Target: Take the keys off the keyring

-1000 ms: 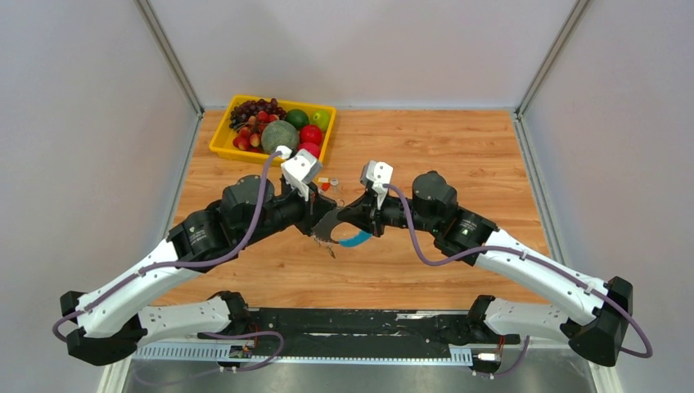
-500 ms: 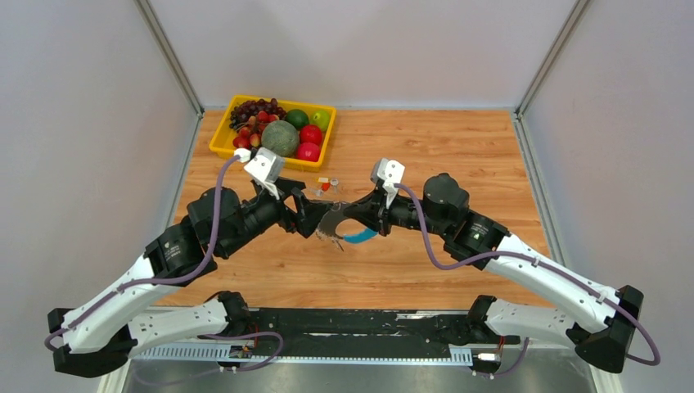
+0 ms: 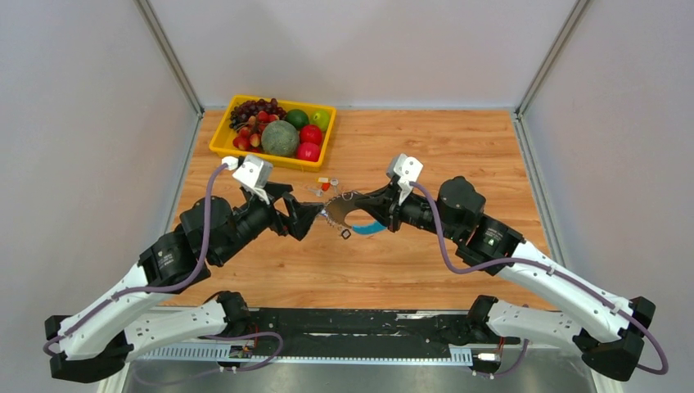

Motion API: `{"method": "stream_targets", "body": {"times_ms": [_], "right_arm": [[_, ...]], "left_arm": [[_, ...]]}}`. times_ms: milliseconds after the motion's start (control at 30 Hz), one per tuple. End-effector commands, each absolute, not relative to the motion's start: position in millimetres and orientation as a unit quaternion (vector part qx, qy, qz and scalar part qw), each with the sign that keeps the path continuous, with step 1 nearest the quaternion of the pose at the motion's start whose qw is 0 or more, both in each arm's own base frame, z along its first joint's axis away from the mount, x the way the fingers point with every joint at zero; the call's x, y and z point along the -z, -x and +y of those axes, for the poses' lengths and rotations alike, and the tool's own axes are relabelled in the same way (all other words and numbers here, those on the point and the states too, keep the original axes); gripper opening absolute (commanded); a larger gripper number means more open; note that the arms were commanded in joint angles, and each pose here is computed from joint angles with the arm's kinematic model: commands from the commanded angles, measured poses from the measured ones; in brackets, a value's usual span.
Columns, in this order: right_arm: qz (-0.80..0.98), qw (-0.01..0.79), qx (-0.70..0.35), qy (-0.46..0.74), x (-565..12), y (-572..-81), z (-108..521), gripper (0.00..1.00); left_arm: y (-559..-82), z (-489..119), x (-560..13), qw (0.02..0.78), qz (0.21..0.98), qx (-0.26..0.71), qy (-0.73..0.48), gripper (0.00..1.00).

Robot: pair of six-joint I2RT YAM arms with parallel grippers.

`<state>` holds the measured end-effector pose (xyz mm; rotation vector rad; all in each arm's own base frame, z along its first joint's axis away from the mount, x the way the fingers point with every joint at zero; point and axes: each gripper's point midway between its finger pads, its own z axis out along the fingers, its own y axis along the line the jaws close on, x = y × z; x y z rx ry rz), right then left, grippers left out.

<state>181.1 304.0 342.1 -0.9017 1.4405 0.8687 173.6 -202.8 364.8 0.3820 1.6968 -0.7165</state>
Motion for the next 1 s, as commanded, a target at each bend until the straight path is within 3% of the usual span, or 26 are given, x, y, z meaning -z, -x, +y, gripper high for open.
{"method": "stream_targets", "body": {"times_ms": [0,967], "right_arm": [[0.609,0.611,-0.365,0.351,-366.5,-185.4,290.4,0.0],[0.617,0.701,-0.311,0.177,-423.8,-199.4,208.8,0.0]], "left_arm": [[-174.6,-193.2,-365.0,0.596,0.729,0.303,-0.144,1.0],[-165.4,-191.9,-264.7,0.539,0.776,0.299,-0.134,1.0]]}}
